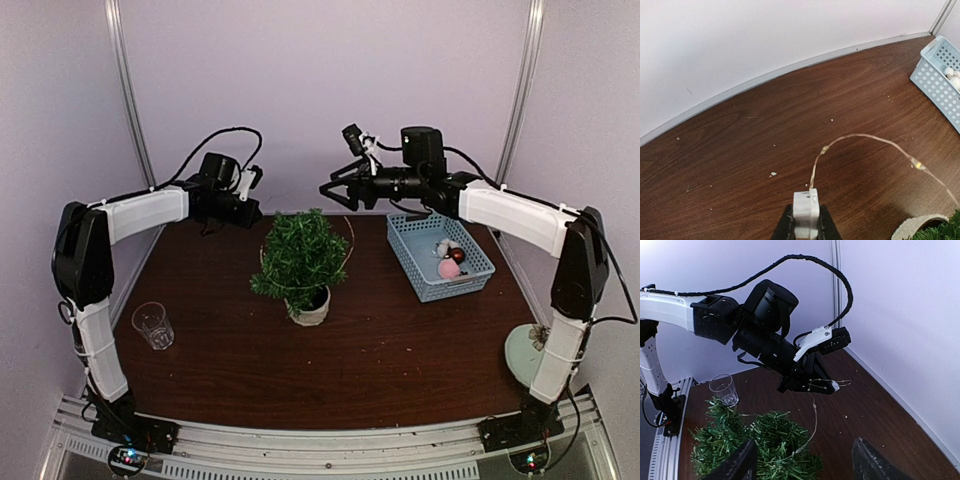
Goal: Decorate the small christmas tree
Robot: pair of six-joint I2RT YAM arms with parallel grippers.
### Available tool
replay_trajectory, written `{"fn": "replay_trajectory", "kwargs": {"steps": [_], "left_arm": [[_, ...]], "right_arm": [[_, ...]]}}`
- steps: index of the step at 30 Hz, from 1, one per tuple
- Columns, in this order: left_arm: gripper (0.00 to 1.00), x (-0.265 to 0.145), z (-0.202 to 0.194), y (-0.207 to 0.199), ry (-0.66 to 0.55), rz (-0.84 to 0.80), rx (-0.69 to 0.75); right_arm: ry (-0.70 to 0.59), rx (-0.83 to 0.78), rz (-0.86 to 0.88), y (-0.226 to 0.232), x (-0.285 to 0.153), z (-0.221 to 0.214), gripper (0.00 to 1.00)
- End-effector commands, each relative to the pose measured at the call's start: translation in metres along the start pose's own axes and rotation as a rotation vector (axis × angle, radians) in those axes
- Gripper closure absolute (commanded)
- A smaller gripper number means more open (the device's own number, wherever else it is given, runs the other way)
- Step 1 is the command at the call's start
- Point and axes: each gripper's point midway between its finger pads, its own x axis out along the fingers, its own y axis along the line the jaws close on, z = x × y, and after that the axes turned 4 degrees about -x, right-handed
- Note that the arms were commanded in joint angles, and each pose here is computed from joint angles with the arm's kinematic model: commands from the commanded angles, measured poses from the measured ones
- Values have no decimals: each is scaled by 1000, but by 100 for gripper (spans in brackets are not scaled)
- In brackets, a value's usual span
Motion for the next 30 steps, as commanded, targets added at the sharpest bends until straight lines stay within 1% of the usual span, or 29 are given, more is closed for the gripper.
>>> {"fn": "replay_trajectory", "kwargs": {"steps": [1, 3, 6, 8, 10, 12, 14, 16, 20, 22, 26, 30], "left_arm": [[100, 1, 11, 1, -31, -11, 11], [100, 1, 12, 1, -33, -15, 11], [100, 2, 14, 0, -36, -17, 10], [100, 3, 13, -1, -35, -21, 11], [100, 3, 14, -1, -35, -21, 11], [100, 4, 14, -2, -36, -23, 11], [100, 4, 13, -1, -34, -22, 11], [100, 3, 14, -2, -36, -23, 12], [100, 4, 15, -3, -36, -25, 13], [100, 4, 16, -3, -38, -24, 13], [100, 4, 16, -5, -38, -27, 16], [100, 5, 15, -6, -36, -29, 21]], "right_arm": [[13, 0, -28, 7, -20, 11, 38], [46, -5, -49, 7, -24, 4, 44], [96, -3, -50, 9, -27, -10, 50], [116, 4, -29, 14, -26, -16, 49], [123, 4, -3, 21, -25, -18, 45], [120, 3, 23, 27, -24, -16, 42], [109, -7, 42, 34, -23, -11, 42], [99, -21, 53, 40, -23, -5, 44], [101, -35, 54, 42, -20, -1, 53], [108, -39, 53, 42, -19, -1, 55], [96, -52, 40, 42, -20, 5, 55], [65, -86, -43, 33, -26, 19, 53]]}}
